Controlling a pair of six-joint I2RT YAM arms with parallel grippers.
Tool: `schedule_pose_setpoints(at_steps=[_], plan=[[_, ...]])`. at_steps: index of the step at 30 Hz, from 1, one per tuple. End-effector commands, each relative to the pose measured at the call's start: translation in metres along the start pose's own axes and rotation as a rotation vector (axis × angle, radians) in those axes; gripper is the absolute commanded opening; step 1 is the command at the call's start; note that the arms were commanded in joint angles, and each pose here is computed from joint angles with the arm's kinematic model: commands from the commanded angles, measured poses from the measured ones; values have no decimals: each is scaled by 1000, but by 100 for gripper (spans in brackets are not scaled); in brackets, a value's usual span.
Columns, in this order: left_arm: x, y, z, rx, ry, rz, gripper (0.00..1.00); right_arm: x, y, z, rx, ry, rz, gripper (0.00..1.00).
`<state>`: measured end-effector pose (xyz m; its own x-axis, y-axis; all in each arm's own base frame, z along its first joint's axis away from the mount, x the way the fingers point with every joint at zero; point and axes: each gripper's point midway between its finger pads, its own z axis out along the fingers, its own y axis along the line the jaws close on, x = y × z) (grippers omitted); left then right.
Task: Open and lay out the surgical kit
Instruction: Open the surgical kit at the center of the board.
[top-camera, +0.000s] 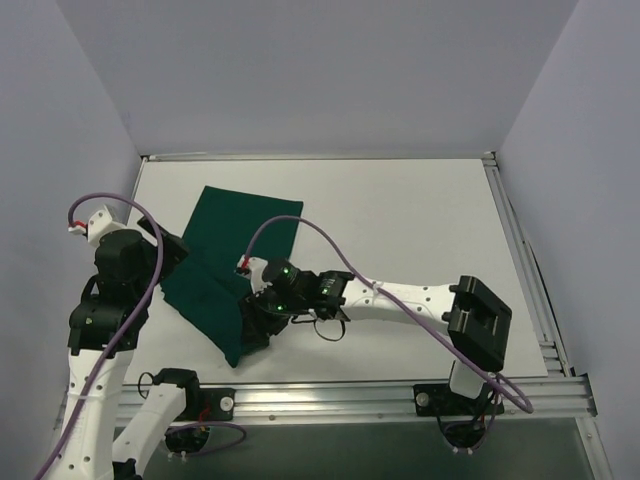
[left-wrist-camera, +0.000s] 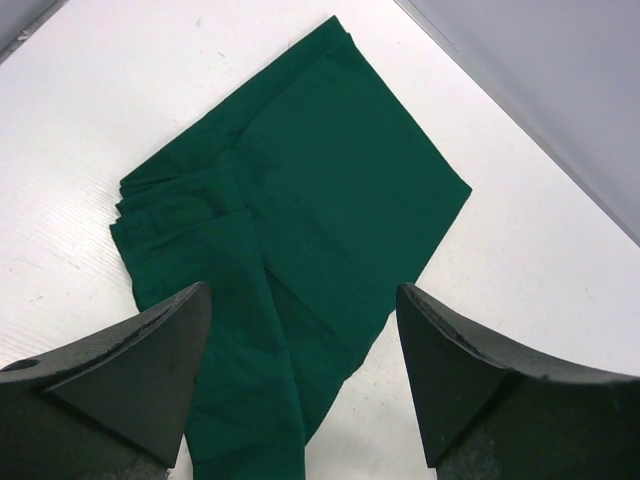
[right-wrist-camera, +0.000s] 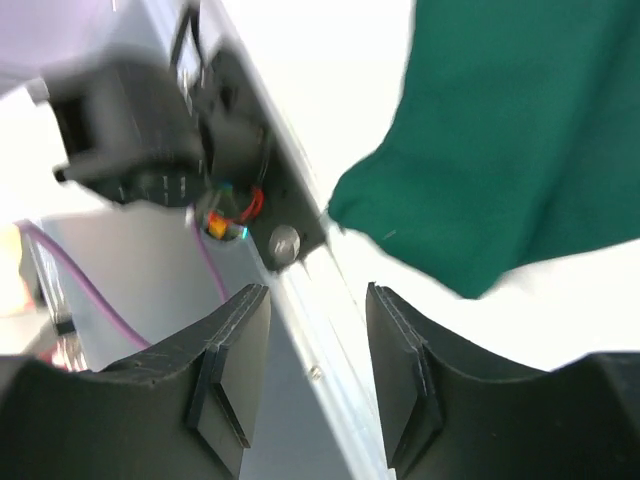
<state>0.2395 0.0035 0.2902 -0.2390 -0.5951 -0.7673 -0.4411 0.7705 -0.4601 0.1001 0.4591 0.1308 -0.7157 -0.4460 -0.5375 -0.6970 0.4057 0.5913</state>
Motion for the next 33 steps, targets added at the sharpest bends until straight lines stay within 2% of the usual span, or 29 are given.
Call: schedule_pose_setpoints(at_steps=[1, 4, 6, 7, 10, 14, 16, 23, 33], plan=[[-12, -2, -5, 10, -41, 14, 83, -67, -25, -41, 90, -184, 7, 43], [-8, -3, -2, 23, -27, 31, 83, -122, -79, -67, 228, -322, 19, 41], [-6, -14, -4, 93, -25, 53, 82, -155, -111, -78, 309, -395, 20, 35], [-6, -17, -5, 116, -29, 55, 79, -164, -123, -80, 335, -414, 24, 24], [-4, -28, -6, 193, -35, 82, 73, -192, -156, -77, 338, -466, 33, 10], [-1, -39, 0, 238, -13, 107, 61, -207, -199, -59, 366, -459, 48, 5], [1, -42, 3, 243, 4, 111, 60, -220, -210, -59, 380, -476, 37, 2], [4, -47, 13, 245, 23, 104, 64, -197, -262, -25, 446, -382, 103, 1], [7, -51, 21, 247, 36, 108, 66, -156, -298, 8, 492, -278, 157, 1]])
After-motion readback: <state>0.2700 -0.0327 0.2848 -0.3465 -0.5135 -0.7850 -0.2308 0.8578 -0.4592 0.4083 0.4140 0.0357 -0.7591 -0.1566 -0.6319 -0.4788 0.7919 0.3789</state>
